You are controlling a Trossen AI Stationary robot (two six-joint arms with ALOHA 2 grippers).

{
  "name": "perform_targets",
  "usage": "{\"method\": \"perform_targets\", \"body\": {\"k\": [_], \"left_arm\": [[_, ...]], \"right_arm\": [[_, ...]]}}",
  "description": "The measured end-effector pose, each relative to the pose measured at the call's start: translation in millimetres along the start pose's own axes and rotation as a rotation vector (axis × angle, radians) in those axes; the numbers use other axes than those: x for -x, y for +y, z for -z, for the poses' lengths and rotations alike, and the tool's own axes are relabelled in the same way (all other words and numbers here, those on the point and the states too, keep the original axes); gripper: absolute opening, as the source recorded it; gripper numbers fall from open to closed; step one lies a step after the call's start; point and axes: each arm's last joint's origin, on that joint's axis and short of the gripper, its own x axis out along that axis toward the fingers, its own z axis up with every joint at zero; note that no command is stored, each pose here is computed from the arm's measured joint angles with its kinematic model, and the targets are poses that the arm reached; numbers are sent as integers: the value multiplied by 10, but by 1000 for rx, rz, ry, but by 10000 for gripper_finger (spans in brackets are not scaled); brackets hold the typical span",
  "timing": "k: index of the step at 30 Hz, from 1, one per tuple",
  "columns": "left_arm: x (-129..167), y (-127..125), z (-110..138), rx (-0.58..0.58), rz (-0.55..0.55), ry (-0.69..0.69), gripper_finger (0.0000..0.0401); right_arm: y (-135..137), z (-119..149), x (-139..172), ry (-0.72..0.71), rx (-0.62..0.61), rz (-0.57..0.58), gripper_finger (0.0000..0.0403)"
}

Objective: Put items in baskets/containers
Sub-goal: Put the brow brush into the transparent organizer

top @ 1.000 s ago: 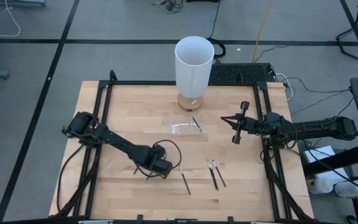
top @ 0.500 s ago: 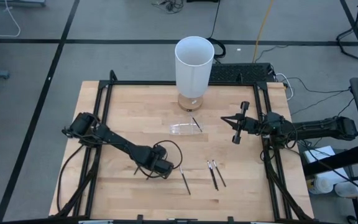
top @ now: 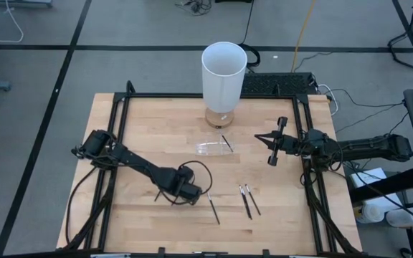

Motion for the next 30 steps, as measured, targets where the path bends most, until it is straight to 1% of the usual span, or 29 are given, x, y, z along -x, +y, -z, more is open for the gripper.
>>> {"method": "perform_targets", "body": {"k": [6,9,13,16,21,23,26,30], "left_arm": [[7,-2,-21,-29,-5,-51,19],[42,-8,-62,-57,2,-116,19],[178,20,-172,-51,18,-222,19],[352,66,-264,-51,36,-313,19],[724,204,-439,-69,25,-541,19],[891,258,-512,-81,39,-623,19],[1104,322,-632,-130,79,-701,19],[1319,358,-812,-227,120,-818,19]], "right_arm": [[0,0,0,0,0,0,0],[0,0,0,0,0,0,0],[1,1,0,2,0,-1,0],[1,1,0,1,0,-1,0],[0,-1,0,-1,0,-1,0],[1,0,0,-1,0,-2,0],[0,-1,0,-2,0,-1,0],[-1,-4,0,-4,0,-1,0]]}}
